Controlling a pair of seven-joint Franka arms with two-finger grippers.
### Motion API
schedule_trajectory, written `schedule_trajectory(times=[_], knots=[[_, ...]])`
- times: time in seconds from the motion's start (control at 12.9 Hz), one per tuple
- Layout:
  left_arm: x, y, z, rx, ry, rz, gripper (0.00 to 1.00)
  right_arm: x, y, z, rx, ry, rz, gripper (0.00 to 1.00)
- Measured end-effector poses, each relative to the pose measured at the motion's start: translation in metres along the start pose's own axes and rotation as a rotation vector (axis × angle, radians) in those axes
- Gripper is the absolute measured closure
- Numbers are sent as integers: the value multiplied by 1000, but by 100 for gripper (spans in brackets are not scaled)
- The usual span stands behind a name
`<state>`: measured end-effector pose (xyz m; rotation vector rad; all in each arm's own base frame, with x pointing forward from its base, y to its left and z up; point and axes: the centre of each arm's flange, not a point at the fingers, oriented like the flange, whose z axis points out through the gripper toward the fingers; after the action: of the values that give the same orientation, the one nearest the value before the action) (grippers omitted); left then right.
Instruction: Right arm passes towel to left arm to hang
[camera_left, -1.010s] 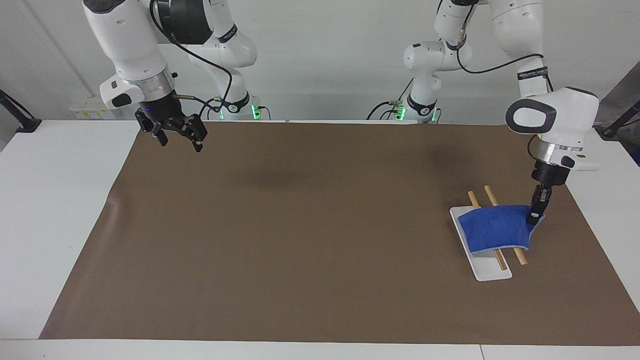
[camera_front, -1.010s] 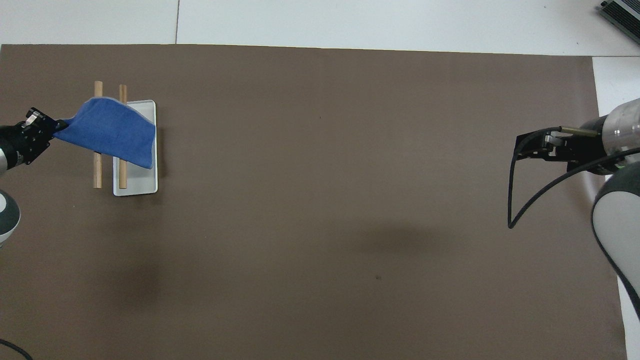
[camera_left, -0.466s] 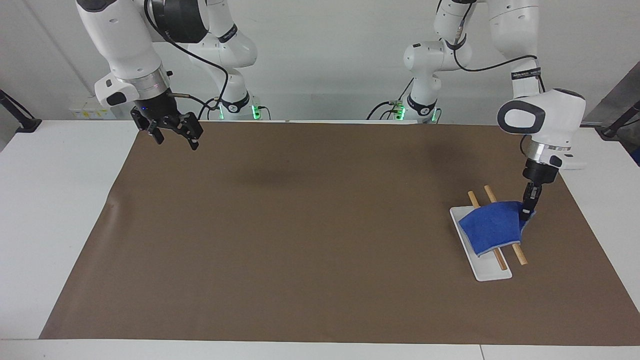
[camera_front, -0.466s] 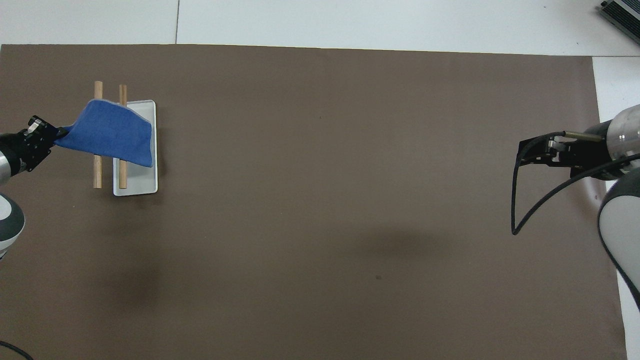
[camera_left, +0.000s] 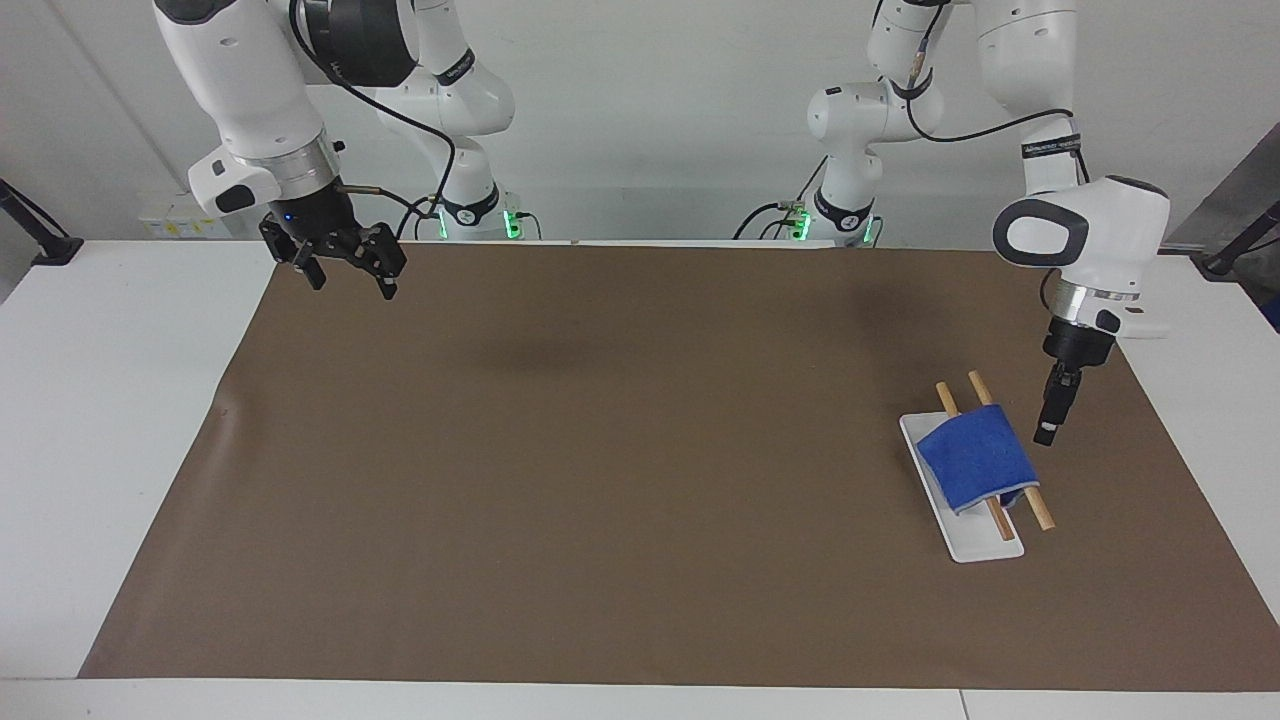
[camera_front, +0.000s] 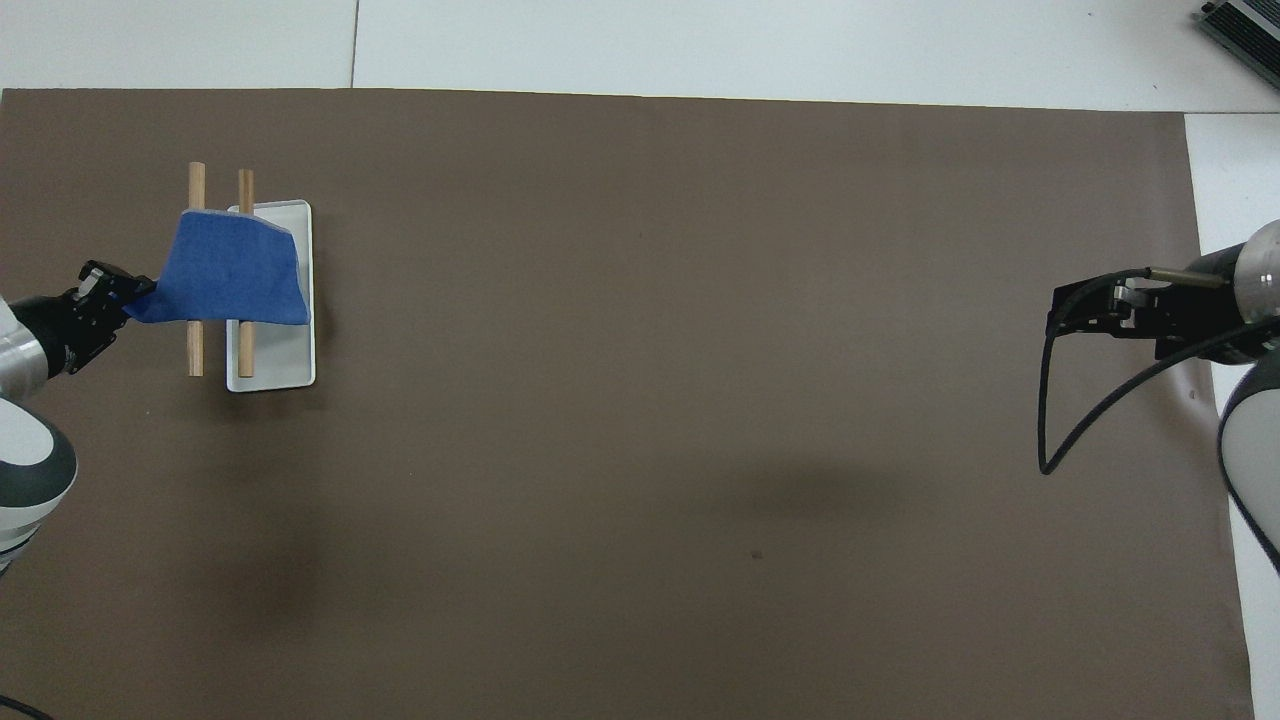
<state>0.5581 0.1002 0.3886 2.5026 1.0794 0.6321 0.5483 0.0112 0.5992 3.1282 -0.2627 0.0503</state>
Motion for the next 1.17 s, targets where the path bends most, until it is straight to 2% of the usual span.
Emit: schedule_trajectory(times=[0.08, 0.39, 0.78, 0.93, 1.17], knots=[[1, 6, -2, 7, -30, 32, 11, 0, -2, 0, -2, 0, -5, 0], [28, 34, -30, 53, -157, 155, 11, 0, -6, 3, -4, -5, -12, 0], [55, 90, -99, 188, -278, 360, 12, 1, 1, 3, -4, -4, 0, 0], [52, 113, -123, 239, -320, 423, 12, 1, 0, 2, -4, -2, -5, 0], [25, 157, -151, 312, -382, 537, 11, -4, -7, -10, -9, -20, -20, 0]])
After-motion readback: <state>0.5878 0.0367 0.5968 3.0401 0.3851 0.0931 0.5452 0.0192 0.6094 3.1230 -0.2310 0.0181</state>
